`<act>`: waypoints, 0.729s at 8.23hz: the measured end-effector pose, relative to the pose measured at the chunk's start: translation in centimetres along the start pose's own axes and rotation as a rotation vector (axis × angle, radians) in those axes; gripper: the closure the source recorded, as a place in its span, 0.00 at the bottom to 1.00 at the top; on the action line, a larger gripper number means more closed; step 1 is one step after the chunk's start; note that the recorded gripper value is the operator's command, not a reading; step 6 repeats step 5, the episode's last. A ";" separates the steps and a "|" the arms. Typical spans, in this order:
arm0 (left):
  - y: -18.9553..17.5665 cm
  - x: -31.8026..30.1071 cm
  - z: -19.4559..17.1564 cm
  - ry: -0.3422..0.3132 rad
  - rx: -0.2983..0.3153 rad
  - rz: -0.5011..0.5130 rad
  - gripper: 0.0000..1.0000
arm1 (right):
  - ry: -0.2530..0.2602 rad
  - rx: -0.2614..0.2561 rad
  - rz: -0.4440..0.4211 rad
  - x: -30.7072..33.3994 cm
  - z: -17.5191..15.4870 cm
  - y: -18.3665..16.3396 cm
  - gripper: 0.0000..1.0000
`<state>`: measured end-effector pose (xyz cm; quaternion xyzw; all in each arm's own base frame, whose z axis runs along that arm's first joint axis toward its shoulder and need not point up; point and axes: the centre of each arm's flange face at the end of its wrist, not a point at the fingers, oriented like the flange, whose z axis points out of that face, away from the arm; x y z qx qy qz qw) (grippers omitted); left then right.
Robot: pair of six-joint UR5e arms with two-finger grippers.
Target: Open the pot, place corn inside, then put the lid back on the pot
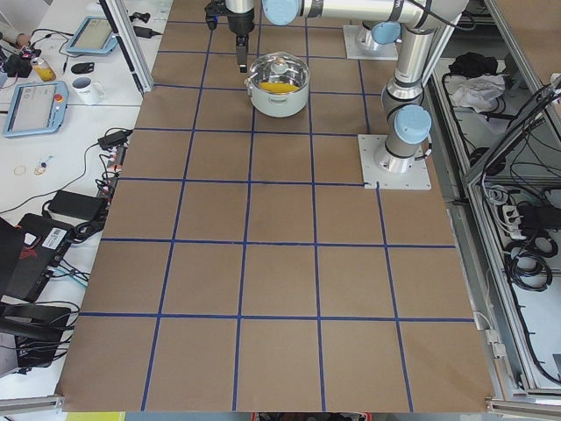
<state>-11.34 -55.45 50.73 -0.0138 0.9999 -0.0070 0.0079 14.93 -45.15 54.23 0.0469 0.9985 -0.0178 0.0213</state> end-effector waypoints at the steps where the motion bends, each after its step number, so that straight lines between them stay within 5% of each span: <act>1: 0.0 0.0 0.0 -0.001 -0.001 -0.017 0.00 | -0.001 0.011 0.005 0.3 -0.2 -0.1 0.00; 6: 0.0 0.0 0.1 -0.004 -0.003 -0.034 0.00 | -0.001 0.023 0.008 0.4 -0.5 0.0 0.00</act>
